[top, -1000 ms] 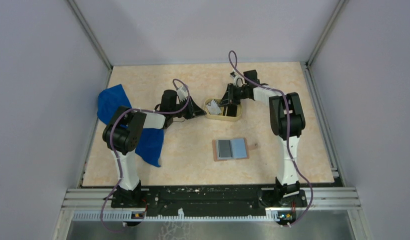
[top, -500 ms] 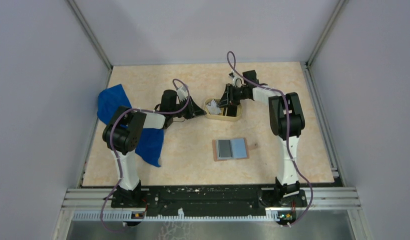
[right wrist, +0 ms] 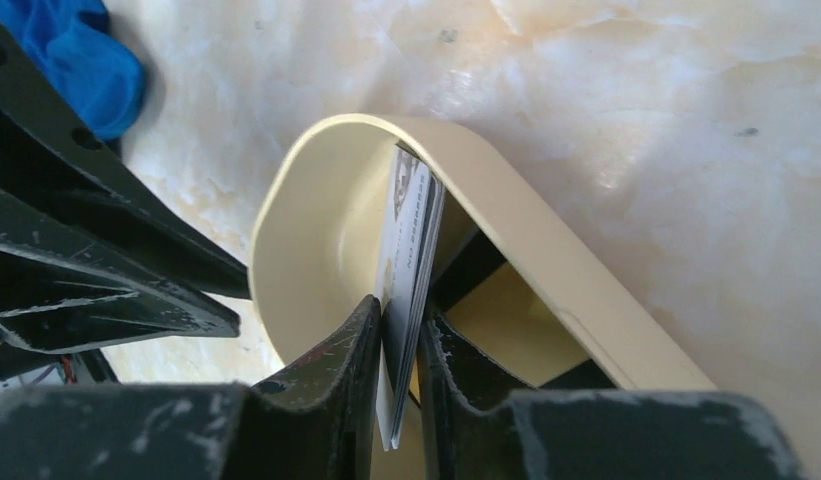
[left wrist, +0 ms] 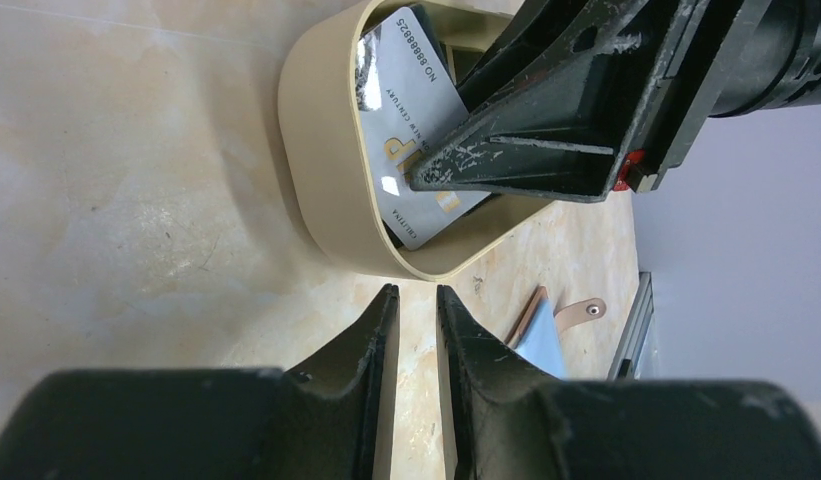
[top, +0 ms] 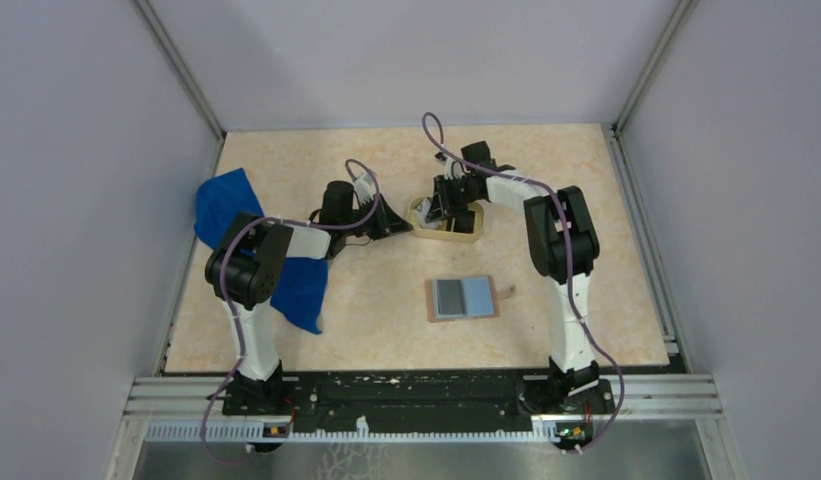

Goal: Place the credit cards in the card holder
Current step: Pick up the credit card from the storage box.

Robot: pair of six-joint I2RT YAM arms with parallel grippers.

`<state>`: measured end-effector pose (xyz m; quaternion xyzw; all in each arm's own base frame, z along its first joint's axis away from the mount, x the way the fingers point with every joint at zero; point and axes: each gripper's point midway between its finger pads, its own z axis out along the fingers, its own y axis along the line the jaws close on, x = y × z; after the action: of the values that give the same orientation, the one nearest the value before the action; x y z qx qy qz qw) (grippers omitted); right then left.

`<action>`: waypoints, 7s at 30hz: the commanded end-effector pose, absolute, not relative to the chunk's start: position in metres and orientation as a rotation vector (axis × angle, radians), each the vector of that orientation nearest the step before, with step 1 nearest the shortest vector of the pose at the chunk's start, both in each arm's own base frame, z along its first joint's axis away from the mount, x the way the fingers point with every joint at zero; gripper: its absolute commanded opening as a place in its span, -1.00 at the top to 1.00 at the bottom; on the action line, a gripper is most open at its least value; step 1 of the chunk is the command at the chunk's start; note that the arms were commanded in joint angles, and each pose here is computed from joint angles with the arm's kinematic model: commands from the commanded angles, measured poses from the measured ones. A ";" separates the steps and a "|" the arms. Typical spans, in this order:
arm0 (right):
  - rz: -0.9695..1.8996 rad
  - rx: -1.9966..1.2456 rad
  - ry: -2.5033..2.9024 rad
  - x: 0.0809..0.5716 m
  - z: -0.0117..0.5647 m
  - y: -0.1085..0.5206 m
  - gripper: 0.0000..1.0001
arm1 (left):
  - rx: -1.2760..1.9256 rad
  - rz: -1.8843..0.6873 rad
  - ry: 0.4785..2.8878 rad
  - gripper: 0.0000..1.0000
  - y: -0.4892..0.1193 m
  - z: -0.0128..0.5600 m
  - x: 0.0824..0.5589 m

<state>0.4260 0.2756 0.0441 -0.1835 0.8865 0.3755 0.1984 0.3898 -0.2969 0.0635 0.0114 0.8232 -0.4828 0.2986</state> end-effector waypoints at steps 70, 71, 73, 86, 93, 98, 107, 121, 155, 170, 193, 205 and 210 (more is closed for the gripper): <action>1.215 -0.463 2.395 0.445 0.090 0.260 0.43 | 0.097 -1.329 2.087 0.49 -0.299 0.092 0.388; 1.216 -0.463 2.391 0.445 0.092 0.259 0.43 | 0.096 -1.329 2.088 0.49 -0.299 0.092 0.388; 1.216 -0.461 2.388 0.445 0.093 0.257 0.43 | 0.097 -1.329 2.086 0.49 -0.299 0.092 0.388; 1.239 -0.433 2.352 0.451 0.107 0.244 0.45 | 0.096 -1.330 2.086 0.49 -0.298 0.092 0.388; 1.226 -0.421 2.350 0.454 0.108 0.238 0.52 | 0.096 -1.331 2.085 0.49 -0.298 0.092 0.388; 1.219 -0.412 2.348 0.456 0.109 0.234 0.57 | 0.098 -1.330 2.085 0.49 -0.298 0.092 0.388; 1.205 -0.400 2.336 0.459 0.113 0.227 0.66 | 0.097 -1.331 2.084 0.49 -0.298 0.092 0.388; 1.042 -0.475 2.298 0.467 0.134 0.212 1.00 | 0.095 -1.337 2.033 0.48 -0.293 0.101 0.383; 0.991 -0.887 1.817 0.354 0.286 0.205 1.00 | 0.437 -1.529 1.269 -0.20 -0.263 0.229 0.246; 1.389 -0.916 1.383 0.230 0.288 0.220 1.00 | 0.479 -1.483 1.127 -0.92 -0.287 0.248 0.190; 1.481 -1.040 1.360 0.200 0.268 0.258 1.00 | 0.508 -1.516 0.963 -0.22 -0.311 0.293 0.178; 1.470 -1.123 1.379 0.196 0.250 0.267 1.00 | 0.581 -1.522 0.908 1.00 -0.313 0.302 0.169; 1.305 -1.265 1.428 0.202 0.233 0.259 -0.09 | 0.650 -1.454 0.949 1.00 -0.308 0.280 0.166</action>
<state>0.1981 0.2623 0.2312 -0.4233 0.5834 0.5798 0.3799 0.1899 -0.3271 0.2398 0.2314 0.5162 -0.6307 0.5312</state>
